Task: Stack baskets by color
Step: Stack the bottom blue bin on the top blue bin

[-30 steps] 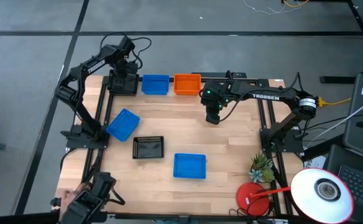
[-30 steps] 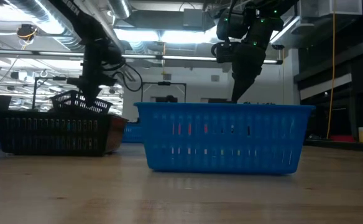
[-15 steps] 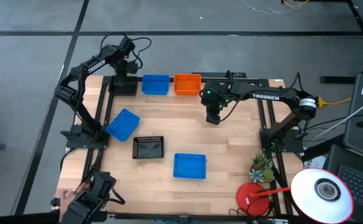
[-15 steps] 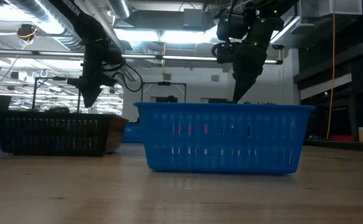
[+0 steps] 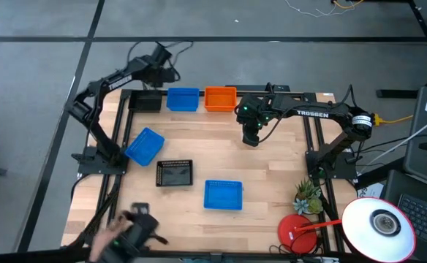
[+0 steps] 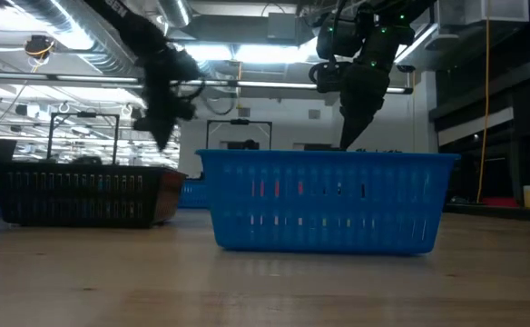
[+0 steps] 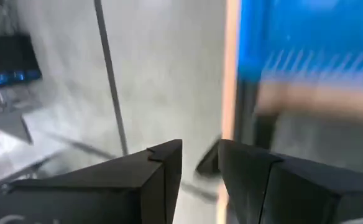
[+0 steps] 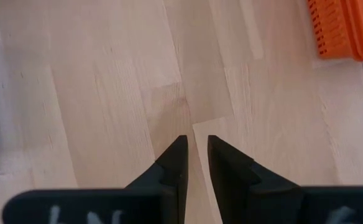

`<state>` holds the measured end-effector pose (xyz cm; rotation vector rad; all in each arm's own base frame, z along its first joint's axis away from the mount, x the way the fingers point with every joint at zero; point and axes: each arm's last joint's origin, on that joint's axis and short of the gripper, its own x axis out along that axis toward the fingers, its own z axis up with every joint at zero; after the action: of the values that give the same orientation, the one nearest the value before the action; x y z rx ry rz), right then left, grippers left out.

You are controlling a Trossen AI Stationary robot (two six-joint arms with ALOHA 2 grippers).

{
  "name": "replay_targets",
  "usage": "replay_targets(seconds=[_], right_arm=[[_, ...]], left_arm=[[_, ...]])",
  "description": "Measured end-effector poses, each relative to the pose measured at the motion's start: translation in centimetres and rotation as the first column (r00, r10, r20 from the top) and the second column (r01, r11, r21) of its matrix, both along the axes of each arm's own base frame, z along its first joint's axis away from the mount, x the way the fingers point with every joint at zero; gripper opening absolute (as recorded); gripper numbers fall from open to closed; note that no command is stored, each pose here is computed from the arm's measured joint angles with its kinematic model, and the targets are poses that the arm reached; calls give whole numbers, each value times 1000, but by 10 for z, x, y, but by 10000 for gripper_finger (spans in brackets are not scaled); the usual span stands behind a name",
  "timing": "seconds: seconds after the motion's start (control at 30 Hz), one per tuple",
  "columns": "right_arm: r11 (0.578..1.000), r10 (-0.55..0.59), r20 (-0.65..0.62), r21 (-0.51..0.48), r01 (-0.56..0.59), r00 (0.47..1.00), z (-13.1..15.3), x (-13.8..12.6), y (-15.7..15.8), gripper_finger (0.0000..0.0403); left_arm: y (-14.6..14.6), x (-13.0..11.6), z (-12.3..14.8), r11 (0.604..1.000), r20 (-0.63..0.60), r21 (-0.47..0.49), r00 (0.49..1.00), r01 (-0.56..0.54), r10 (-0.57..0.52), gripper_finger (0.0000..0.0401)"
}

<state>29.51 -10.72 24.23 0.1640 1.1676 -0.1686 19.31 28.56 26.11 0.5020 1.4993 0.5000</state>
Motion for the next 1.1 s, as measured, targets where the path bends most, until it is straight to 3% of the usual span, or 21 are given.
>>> replay_targets(seconds=[0.2,0.3,0.43,0.53,0.67,0.87,1.1], right_arm=[[995,47,31,88,-50,998,0,3,8,63],[973,131,114,177,-150,985,2,11,23,63],[956,234,173,140,-259,957,5,24,57,63],[958,279,146,28,-286,949,5,30,86,63],[961,275,129,-63,-269,953,6,32,113,63],[966,255,164,-5,-257,953,-5,44,130,63],[970,234,103,45,-240,967,-46,63,150,63]], left_arm=[[-58,58,-4,985,240,-169,967,-44,85,97],[-90,70,-9,943,214,-332,976,27,48,96],[-121,74,-12,893,132,-450,991,35,28,96],[-137,62,1,879,86,-476,996,15,29,96],[-156,37,32,866,135,-498,983,-41,125,96],[-188,-8,81,832,433,-555,857,10,279,96],[-222,-46,88,848,578,-523,767,83,281,96]])
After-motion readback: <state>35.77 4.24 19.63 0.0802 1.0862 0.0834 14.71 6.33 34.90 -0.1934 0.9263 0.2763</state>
